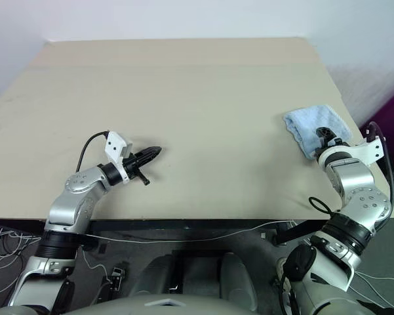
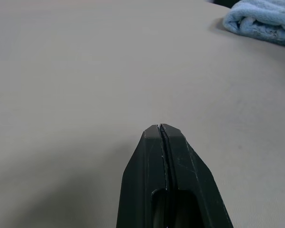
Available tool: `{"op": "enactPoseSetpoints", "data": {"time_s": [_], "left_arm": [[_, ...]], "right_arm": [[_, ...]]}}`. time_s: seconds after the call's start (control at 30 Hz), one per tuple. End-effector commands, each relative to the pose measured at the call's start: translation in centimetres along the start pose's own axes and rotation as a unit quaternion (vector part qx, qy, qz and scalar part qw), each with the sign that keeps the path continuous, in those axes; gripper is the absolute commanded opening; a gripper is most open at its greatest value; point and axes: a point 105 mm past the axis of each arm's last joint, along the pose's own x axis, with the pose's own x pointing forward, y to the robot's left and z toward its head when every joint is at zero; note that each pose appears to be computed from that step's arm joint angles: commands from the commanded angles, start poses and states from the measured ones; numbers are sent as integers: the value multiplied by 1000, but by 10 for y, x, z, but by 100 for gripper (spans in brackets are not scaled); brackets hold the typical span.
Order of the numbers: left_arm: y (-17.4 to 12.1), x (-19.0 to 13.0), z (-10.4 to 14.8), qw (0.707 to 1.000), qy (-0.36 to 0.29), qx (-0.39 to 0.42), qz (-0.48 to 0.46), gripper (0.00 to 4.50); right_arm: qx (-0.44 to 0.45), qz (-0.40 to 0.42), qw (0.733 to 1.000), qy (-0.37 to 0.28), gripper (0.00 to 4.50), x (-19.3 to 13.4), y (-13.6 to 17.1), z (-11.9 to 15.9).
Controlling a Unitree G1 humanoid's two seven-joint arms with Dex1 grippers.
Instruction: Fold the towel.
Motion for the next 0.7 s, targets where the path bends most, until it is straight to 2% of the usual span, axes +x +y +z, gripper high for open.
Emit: {"op": "enactPoseSetpoints", "data": {"time_s": [0.03,0.2,0.3,0.4,0.5,0.57,0.7], "left_arm": [[0,-2,8,1000,-15,14,1,0],[3,-4,6,1000,-13,14,9,0],[14,-11,5,999,-13,14,35,0],[32,-18,8,996,-22,9,82,0],[51,-27,6,991,-18,13,132,0],[62,-34,6,987,-16,13,161,0],[72,-44,8,983,-19,16,181,0]], "right_arm": [[-23,10,998,-63,445,-7,13,27],[-50,9,991,-125,445,-11,17,50],[-111,43,981,-151,445,-14,38,58],[-213,93,959,-164,445,-18,64,52],[-328,151,920,-151,445,-21,85,30],[-398,194,889,-113,445,-21,93,1],[-480,262,836,-36,445,-23,92,-54]]}}
